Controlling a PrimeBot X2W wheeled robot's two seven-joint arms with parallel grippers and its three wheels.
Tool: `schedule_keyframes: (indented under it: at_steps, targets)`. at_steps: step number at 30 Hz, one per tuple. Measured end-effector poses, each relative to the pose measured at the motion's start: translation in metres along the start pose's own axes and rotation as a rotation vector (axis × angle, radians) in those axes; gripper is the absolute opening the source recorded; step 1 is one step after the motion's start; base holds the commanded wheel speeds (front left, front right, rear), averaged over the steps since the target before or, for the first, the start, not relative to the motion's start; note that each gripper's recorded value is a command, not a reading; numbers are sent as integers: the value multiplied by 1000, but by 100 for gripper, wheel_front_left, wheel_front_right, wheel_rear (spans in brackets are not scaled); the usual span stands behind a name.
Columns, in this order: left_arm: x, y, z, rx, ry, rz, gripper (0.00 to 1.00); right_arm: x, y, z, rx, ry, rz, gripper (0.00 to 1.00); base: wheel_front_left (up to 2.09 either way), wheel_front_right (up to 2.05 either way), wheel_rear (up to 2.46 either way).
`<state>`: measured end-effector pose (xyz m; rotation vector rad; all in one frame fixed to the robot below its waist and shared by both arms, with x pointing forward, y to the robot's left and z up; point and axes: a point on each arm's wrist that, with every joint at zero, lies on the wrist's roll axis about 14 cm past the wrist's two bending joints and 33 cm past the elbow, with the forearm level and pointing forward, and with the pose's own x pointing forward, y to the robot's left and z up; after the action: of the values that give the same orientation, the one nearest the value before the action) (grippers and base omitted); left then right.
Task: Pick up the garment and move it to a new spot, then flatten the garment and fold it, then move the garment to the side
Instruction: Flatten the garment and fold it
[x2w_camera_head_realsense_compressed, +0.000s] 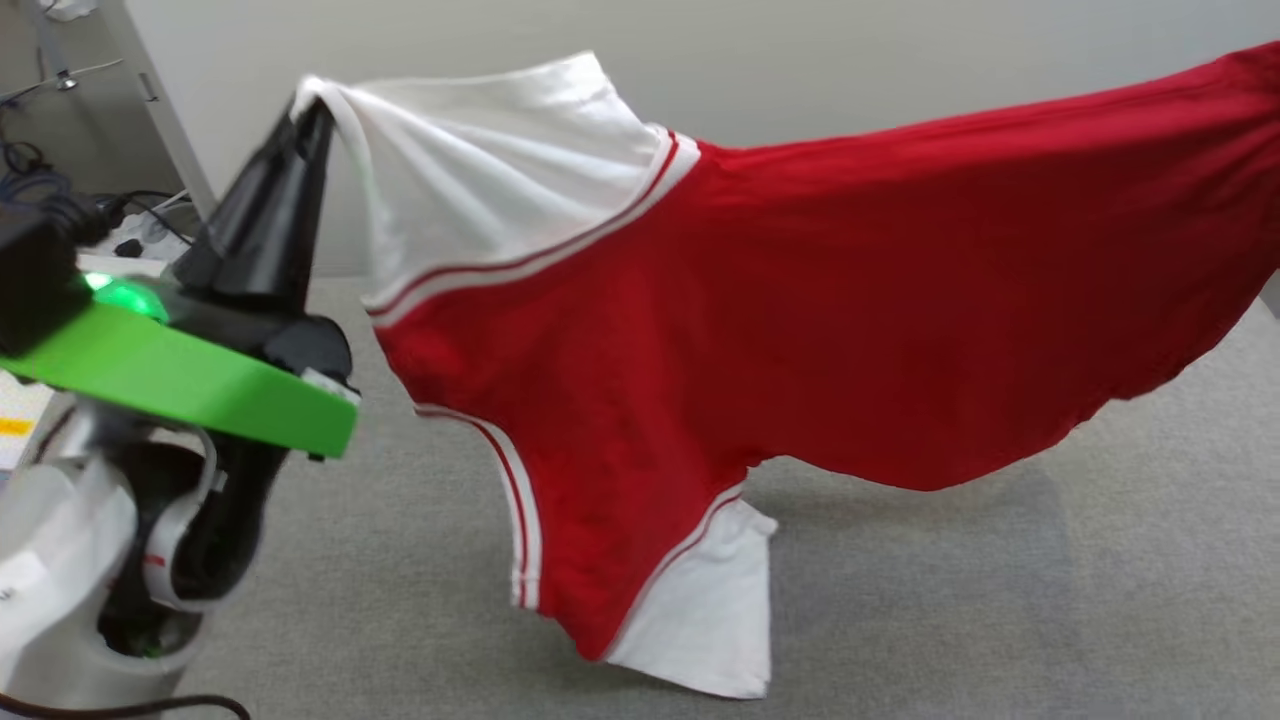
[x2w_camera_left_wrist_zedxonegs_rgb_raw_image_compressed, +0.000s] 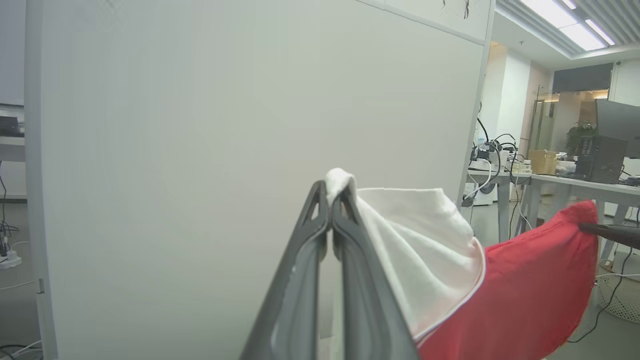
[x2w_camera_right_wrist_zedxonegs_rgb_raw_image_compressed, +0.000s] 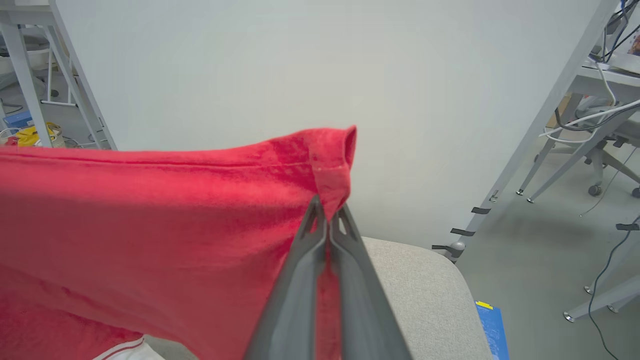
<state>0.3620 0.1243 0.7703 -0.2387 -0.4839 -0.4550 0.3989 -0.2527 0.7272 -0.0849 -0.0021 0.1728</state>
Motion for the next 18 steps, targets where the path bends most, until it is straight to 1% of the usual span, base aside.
schedule_keyframes:
  at_steps: [4,9,13,18]
  targets:
    - [16,0,15,33,-37,-28,0,-3,-5,6,-2,-21,-15,0,0,0,0]
    - [38,7,30,84,-70,-53,0,6,-12,20,-8,-73,-27,0,0,0,0]
    - [63,20,34,143,-74,-69,0,23,-18,27,-10,-114,-36,0,0,0,0]
    - [97,38,25,208,-31,-98,0,54,-29,20,0,-117,-49,0,0,0,0]
